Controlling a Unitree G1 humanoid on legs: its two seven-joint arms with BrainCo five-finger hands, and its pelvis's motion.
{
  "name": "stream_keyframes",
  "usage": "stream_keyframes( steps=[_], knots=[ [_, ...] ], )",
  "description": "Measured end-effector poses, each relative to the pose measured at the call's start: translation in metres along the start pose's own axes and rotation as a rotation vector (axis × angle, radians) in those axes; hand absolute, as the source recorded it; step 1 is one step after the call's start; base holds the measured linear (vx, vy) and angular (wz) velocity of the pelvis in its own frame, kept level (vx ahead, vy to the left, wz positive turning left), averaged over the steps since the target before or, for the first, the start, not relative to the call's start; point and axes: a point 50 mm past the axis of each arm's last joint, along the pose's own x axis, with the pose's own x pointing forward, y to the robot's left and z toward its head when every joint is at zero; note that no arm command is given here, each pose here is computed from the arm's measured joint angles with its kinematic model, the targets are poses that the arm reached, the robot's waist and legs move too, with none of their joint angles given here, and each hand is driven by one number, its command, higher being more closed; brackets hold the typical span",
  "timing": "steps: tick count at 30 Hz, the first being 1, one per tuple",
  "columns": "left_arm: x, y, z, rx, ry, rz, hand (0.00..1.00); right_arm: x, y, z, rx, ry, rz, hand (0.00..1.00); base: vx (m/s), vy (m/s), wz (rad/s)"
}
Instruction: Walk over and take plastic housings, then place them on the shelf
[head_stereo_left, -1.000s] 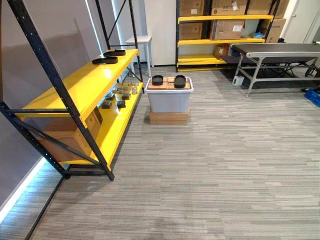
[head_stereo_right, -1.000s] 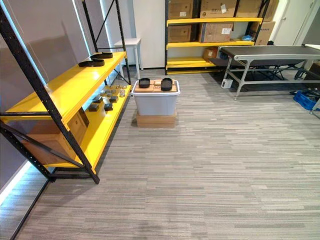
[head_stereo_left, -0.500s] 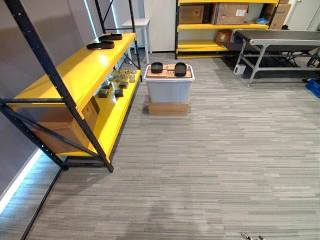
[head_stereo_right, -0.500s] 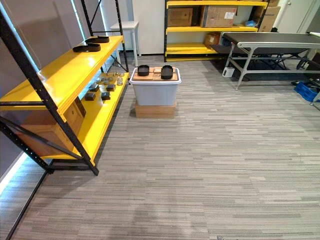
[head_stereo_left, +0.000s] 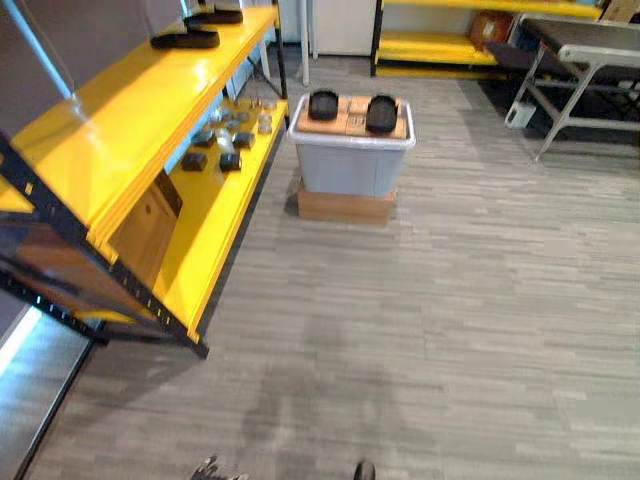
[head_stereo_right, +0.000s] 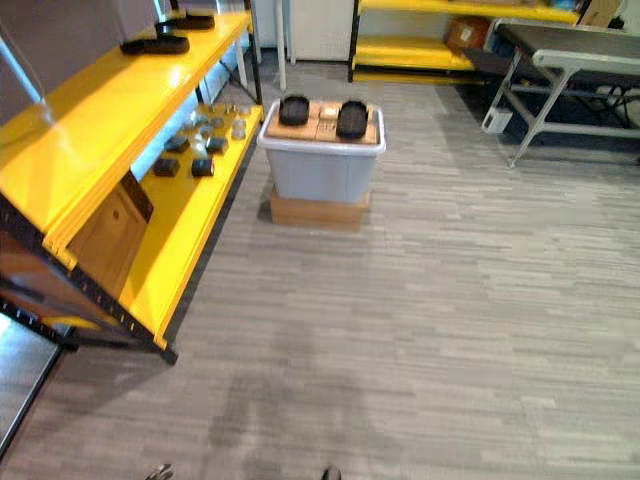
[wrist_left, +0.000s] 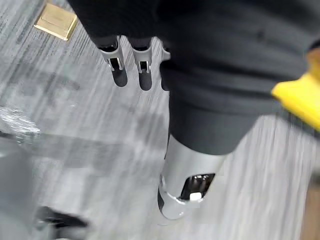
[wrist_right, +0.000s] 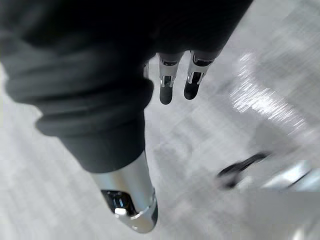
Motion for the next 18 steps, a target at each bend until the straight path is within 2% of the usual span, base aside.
stream_keyframes(
  steps=[4, 5, 8, 9, 13, 18],
  knots=[
    [-0.009, 0.010, -0.030, 0.007, 0.086, 0.022, 0.00, 0.007, 0.033, 0.032, -0.023, -0.082, 0.084, 0.00, 0.66, 0.053, -1.01],
    [-0.013, 0.008, -0.041, 0.000, 0.112, 0.020, 0.00, 0.007, 0.039, 0.038, -0.071, -0.106, 0.102, 0.00, 0.52, 0.138, -0.62],
    [-0.021, 0.003, -0.061, -0.015, 0.157, 0.011, 0.00, 0.005, 0.039, 0.031, -0.113, -0.095, 0.093, 0.00, 0.79, 0.293, -0.44],
    [-0.020, -0.008, -0.060, -0.031, 0.154, -0.012, 0.00, 0.005, 0.043, 0.026, -0.139, -0.078, 0.107, 0.00, 0.68, 0.250, 0.03],
    [-0.017, -0.005, -0.051, -0.023, 0.131, -0.003, 0.00, 0.001, 0.040, -0.009, -0.142, 0.033, 0.094, 0.00, 0.87, 0.312, 0.18],
    [-0.005, -0.023, -0.012, 0.015, 0.017, -0.062, 0.00, -0.001, 0.037, -0.021, -0.239, 0.068, 0.105, 0.00, 0.69, 0.013, 0.55]
  ],
)
